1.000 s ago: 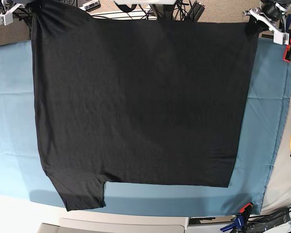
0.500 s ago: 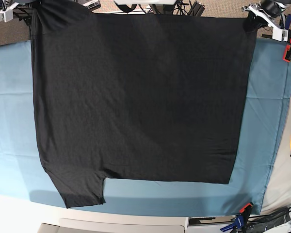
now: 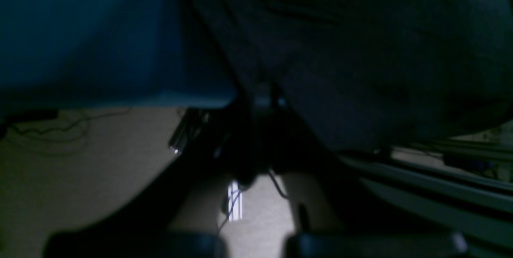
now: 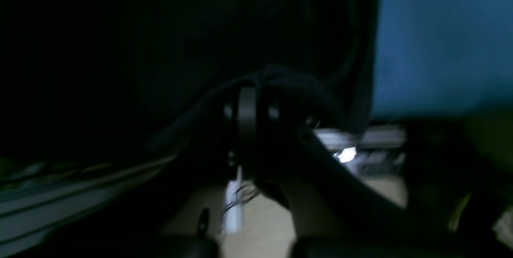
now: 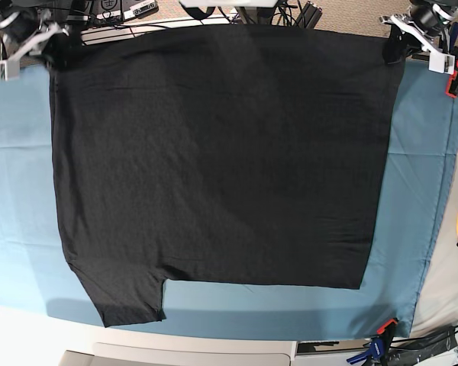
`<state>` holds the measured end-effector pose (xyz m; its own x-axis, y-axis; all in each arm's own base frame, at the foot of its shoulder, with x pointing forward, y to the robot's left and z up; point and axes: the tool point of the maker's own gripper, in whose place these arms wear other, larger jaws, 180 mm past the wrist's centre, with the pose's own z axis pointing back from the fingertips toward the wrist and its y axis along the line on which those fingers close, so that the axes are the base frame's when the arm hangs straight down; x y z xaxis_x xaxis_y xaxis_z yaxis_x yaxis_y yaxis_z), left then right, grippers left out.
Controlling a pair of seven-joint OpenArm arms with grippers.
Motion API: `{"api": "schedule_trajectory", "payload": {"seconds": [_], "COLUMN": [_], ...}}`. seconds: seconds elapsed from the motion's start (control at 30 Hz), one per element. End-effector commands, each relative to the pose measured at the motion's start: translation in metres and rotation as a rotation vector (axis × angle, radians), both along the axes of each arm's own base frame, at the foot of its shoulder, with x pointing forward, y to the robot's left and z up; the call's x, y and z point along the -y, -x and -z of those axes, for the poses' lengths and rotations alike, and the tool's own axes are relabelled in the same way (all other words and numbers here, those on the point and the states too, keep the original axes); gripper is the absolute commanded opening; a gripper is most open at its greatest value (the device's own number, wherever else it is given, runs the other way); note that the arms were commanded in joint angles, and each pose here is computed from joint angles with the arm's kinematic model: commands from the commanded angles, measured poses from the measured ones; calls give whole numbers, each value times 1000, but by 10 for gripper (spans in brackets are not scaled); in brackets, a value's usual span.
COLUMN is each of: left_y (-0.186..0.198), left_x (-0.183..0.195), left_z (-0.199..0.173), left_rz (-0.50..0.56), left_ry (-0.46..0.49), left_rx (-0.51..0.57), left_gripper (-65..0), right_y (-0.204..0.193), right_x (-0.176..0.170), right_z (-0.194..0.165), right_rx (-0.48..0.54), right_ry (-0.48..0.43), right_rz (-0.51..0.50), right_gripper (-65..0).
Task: Fold the T-shirt properly
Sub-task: 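Lower both grippers, laying the shoulder edge back over the shirt body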
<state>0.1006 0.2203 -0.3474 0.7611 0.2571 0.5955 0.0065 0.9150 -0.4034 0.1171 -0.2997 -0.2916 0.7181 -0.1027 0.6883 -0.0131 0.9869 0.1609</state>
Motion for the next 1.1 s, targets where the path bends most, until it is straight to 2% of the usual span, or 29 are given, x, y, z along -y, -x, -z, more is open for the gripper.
{"api": "schedule_trajectory", "payload": {"seconds": [0.0, 0.1, 0.33, 0.5, 0.57, 0.87, 1.07], "left_y": [-9, -23, -56, -77, -85, -100, -117], "left_x": [-3, -5, -17, -24, -25, -27, -16], "left_z": [-9, -14, -28, -42, -46, -32, -13], "left_rz": [8, 22, 67, 95, 100, 95, 156], "left_ry": [-14, -31, -115, -154, -163, -159, -193], "left_rx": [45, 81, 167, 228, 249, 251, 238], "left_gripper": [-650, -650, -650, -650, -650, -650, -650], "right_y": [-13, -32, -70, -94, -103, -146, -173], "right_x": [4, 20, 34, 50, 49, 33, 39], "right_z": [-13, -20, -43, -54, -49, 29, 34], "right_rx": [63, 118, 251, 306, 311, 211, 235], "right_ry": [32, 104, 198, 317, 338, 247, 206], "right_rz": [0, 53, 79, 144, 142, 105, 138], "right_gripper": [-650, -650, -650, -650, -650, -650, -650]}}
